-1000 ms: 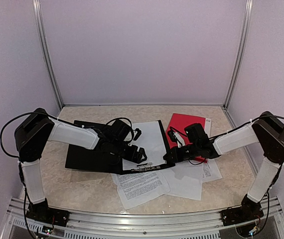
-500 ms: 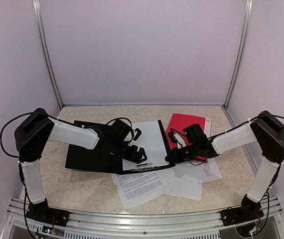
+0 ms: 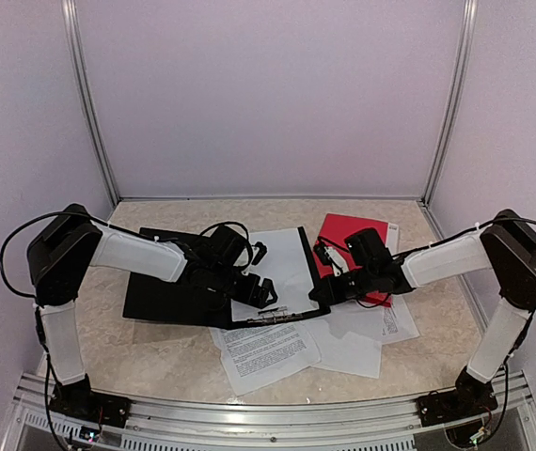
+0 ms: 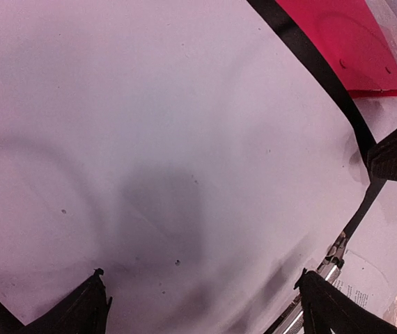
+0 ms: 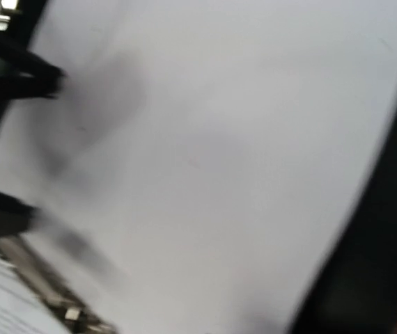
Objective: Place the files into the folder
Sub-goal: Adjust the file in the folder.
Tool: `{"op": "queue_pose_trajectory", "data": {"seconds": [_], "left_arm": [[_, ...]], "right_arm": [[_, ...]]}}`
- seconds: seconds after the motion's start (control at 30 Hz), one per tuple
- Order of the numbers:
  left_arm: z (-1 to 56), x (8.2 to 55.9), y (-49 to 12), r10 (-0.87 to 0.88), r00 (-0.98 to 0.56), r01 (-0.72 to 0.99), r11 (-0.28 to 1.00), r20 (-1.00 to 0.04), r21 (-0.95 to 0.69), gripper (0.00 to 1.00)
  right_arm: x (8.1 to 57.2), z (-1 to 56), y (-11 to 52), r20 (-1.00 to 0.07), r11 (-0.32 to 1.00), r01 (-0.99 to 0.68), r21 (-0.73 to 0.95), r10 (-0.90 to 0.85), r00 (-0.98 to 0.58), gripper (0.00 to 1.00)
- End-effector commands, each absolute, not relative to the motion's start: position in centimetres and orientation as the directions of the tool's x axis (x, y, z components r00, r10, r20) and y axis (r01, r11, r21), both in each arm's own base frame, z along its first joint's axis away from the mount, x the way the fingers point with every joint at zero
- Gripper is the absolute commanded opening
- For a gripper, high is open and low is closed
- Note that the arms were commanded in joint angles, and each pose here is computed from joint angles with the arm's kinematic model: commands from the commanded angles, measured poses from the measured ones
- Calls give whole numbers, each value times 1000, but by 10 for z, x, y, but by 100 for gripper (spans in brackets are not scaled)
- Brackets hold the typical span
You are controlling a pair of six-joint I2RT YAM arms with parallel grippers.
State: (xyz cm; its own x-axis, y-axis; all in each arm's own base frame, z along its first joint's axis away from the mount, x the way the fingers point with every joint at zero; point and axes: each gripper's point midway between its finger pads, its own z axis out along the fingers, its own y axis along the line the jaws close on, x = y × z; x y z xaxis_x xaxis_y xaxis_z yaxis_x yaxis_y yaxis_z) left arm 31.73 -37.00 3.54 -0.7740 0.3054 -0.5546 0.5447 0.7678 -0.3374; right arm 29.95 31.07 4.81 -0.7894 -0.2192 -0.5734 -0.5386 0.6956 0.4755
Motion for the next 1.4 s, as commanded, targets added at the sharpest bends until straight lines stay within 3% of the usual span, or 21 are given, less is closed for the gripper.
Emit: {"op": "queue_pose_trajectory", "data": {"seconds": [0.0,0.87,1.13,1.37], "left_arm": [[41,312,-368,312,-780,542,771,-543,-335,92],[114,295,-367,260,-675,622,704,-691,-342,99],[93,246,-353,337,-595,729,609,-730,-313,88],[76,232,-344,382,-583,756,580,-717,-305,68]], "right_arm": [[299,87,329,-646,627,-618,475,-228,-728,4],[271,91,355,-662,541,-692,479,-295,-689,7],[271,90,362,-666,542,-703,461,-312,-677,7],[271,86,362,-660,543,-700,465,-314,-682,6]]}}
